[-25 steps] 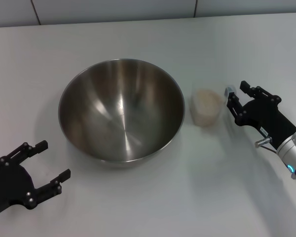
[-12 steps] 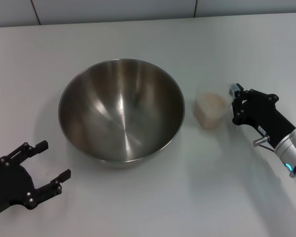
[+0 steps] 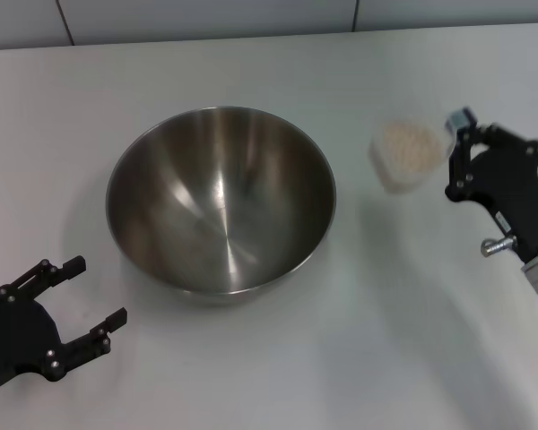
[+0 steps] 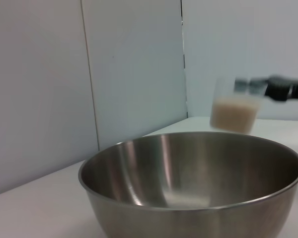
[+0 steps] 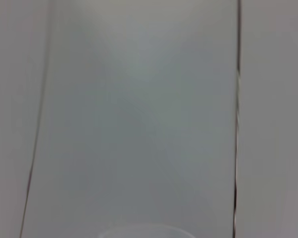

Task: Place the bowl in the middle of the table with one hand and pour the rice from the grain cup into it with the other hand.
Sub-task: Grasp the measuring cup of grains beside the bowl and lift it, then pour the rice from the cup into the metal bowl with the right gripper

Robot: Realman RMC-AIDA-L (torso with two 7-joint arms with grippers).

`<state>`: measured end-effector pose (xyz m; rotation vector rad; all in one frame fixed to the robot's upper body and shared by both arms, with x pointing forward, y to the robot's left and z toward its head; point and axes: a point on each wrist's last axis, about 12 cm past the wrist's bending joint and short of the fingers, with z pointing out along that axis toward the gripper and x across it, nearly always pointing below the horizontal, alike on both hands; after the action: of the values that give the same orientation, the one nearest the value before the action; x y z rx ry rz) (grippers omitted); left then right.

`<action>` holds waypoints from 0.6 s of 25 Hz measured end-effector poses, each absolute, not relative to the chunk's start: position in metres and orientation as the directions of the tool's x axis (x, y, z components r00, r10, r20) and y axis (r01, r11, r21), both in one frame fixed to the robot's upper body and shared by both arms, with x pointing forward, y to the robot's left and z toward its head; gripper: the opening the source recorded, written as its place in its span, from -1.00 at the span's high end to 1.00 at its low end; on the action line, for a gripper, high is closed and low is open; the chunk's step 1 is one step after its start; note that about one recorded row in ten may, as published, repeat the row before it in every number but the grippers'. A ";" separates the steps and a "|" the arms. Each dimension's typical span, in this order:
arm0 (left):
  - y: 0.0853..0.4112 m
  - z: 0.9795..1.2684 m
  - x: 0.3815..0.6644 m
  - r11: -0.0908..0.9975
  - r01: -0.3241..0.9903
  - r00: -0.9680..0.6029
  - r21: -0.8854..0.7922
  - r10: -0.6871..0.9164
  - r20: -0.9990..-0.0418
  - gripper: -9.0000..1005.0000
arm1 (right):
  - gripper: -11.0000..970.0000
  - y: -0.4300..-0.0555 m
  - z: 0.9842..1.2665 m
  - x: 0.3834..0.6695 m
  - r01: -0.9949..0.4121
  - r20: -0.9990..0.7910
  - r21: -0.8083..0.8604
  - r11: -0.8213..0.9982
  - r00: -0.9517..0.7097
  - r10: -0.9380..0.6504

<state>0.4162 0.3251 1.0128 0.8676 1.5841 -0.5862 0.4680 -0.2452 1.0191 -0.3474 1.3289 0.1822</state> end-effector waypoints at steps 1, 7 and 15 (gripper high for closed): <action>0.325 1.013 0.416 0.598 0.796 -0.046 0.092 0.212 -0.976 -0.63 | 0.96 -0.245 1.019 0.468 -0.325 -0.970 -0.144 0.935 0.235 -0.067; 0.326 1.013 0.415 0.599 0.795 -0.047 0.092 0.213 -0.976 -0.63 | 0.96 -0.220 1.041 0.478 -0.256 -0.871 -0.358 0.898 0.439 -0.222; 0.325 1.012 0.414 0.601 0.795 -0.053 0.085 0.208 -0.977 -0.63 | 0.96 -0.170 1.047 0.500 -0.147 -0.588 -0.766 0.625 0.551 -0.592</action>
<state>0.4142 0.3252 1.0119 0.8611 1.5893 -0.5897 0.5000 -0.1698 1.0467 -0.8830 0.9763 -0.3082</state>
